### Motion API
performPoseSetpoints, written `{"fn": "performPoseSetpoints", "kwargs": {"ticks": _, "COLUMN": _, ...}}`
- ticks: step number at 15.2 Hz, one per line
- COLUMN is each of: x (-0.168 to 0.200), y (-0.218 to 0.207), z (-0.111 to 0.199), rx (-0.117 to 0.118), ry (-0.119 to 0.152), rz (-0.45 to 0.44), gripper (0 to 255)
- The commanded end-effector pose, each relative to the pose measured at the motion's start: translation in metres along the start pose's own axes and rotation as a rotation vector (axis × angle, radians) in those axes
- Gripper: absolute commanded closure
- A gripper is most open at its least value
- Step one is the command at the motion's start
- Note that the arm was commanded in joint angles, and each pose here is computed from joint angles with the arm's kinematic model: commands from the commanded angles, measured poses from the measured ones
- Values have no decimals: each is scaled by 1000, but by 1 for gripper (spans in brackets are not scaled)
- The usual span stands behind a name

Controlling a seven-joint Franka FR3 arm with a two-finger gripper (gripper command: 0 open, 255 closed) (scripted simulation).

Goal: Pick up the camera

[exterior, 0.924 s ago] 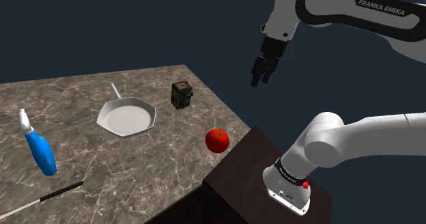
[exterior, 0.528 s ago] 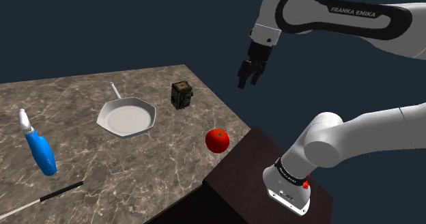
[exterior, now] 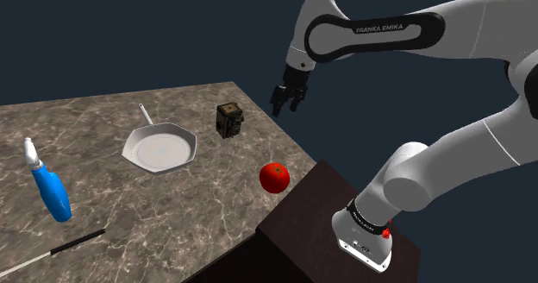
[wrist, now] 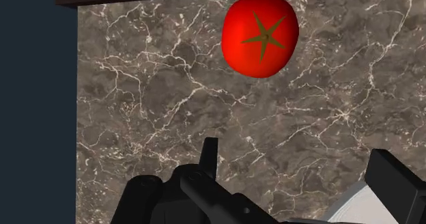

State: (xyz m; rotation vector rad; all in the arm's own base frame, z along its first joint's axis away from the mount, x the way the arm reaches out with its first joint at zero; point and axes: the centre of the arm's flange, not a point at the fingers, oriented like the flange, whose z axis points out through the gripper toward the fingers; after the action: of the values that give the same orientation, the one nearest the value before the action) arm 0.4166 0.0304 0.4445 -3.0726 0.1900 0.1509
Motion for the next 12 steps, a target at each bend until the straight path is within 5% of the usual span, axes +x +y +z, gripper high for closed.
{"fn": "performPoseSetpoints", "kwargs": {"ticks": 1, "x": 19, "y": -2, "z": 14, "rx": -7, "ry": 13, "rz": 10, "gripper": 0}}
{"fn": "performPoseSetpoints", "kwargs": {"ticks": 12, "x": 134, "y": -4, "z": 91, "rx": -44, "ry": 68, "rz": 63, "gripper": 0}}
